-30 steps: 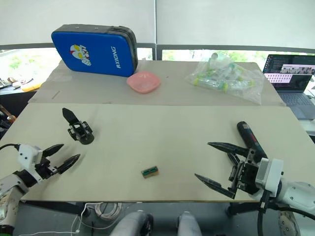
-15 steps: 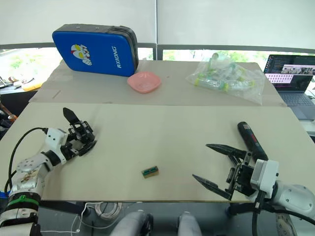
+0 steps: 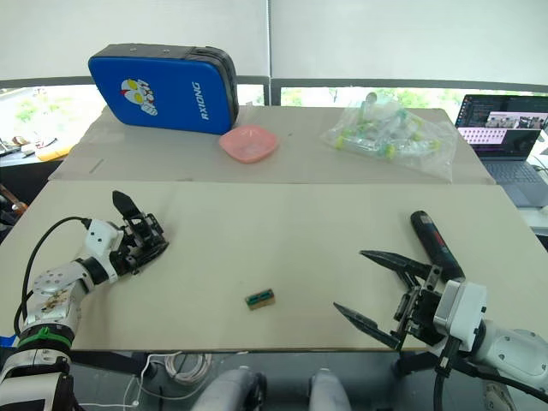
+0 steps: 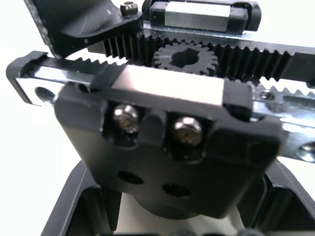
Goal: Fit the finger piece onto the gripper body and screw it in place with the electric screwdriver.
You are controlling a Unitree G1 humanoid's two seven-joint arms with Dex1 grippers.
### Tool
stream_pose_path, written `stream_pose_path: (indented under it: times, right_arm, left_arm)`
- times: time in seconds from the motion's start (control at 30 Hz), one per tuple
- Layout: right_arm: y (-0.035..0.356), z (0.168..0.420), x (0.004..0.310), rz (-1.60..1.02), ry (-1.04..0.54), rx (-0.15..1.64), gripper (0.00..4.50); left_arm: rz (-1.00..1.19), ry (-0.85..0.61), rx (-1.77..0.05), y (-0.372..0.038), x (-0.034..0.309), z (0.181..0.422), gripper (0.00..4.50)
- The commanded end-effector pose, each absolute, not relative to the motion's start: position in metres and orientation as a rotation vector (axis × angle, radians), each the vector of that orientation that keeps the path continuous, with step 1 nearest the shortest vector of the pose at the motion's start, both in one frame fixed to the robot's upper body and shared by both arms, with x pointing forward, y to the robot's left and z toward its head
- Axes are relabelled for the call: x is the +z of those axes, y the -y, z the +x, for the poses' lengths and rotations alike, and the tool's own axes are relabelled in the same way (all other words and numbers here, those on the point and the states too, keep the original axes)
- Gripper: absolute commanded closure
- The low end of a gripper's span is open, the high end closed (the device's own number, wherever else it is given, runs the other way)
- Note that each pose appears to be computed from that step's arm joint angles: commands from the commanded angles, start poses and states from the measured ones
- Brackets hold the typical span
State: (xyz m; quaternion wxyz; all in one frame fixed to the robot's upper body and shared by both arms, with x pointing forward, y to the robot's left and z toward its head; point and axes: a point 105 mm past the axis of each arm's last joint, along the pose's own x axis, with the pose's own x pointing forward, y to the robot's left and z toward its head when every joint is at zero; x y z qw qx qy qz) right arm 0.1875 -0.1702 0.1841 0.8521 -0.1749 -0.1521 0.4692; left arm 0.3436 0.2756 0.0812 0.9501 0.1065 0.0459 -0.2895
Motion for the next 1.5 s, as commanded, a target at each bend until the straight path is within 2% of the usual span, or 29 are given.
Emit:
stream_pose_path:
  times: [0.03,0.1,0.3,0.47,0.87,1.5]
  right_arm:
    - [0.172,0.181,0.193,-0.409,0.345,0.992,0.00]
    - [0.174,0.178,0.189,-0.410,0.318,1.007,0.00]
    - [0.174,0.173,0.186,-0.392,0.278,1.018,0.00]
    - [0.167,0.169,0.184,-0.362,0.269,1.011,0.00]
    - [0.169,0.161,0.180,-0.357,0.246,0.948,0.00]
    - [0.171,0.162,0.180,-0.353,0.221,0.954,0.00]
  left_arm:
    - [0.251,0.078,-0.785,-0.223,0.119,0.351,2.11]
    - [0.265,0.120,-0.905,-0.187,0.132,0.352,2.11]
    - [0.307,0.129,-1.144,-0.108,0.139,0.348,2.11]
    - [0.373,0.126,-1.266,-0.071,0.132,0.349,2.11]
    - [0.402,0.056,-1.364,-0.053,0.106,0.352,2.11]
    - [0.390,-0.087,-1.361,-0.067,0.083,0.359,2.11]
